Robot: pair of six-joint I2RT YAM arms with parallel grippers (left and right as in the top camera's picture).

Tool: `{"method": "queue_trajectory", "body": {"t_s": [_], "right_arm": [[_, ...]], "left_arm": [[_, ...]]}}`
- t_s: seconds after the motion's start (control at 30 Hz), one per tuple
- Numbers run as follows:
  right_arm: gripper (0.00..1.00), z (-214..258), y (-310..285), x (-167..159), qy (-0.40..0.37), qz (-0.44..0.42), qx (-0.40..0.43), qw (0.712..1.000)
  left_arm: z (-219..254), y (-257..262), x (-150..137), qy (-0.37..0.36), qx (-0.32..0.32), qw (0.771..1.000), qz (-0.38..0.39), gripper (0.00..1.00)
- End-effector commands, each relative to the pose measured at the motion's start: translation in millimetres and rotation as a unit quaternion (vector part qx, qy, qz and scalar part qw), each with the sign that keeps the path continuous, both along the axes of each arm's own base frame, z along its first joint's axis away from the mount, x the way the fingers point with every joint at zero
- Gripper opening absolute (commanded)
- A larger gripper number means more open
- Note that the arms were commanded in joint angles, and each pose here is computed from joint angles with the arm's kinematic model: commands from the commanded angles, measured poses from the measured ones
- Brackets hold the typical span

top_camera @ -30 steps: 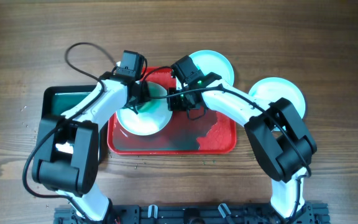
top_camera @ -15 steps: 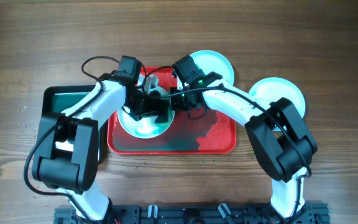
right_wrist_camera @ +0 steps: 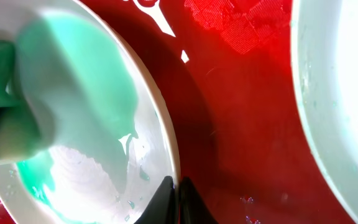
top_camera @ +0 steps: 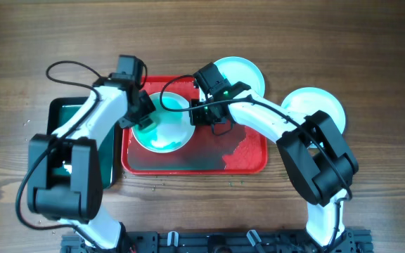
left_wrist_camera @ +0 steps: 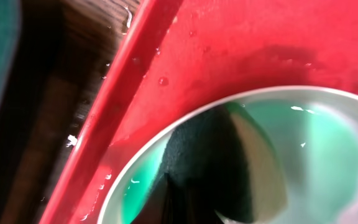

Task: Clean dirty plates on tray and stack at the side
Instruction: 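Scrub the held plate with the sponge in the left gripper, then lift the plate with the right gripper and stack it on the cleaned plate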

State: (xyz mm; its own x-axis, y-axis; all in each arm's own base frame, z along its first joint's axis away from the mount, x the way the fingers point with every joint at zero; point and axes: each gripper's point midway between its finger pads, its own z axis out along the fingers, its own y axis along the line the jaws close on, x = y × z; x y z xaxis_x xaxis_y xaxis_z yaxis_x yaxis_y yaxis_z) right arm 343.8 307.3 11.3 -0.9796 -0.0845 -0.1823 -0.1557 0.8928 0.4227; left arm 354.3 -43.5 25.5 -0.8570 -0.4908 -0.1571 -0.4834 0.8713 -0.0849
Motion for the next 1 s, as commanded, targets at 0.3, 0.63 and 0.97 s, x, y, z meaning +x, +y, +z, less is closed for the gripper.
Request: {"method": "queue_trajectory", "body": {"t_s": [0.3,0.63,0.97], "right_arm": [[0.21,-22,13,-18,0.045,-0.035,-0.001,0.998],[0.04,54,-29,8,-0.058,-0.012,-0.05,0.997],[0.04,155,-94,2,-0.317,-0.057,-0.35,0.879]], "left_arm": [[129,38,38,-0.15,-0.025,0.988,0.025,0.04],[120,38,27,-0.123,-0.023,0.992,0.022,0.04],[120,38,27,-0.122,-0.023,0.992,0.023,0.04]]}}
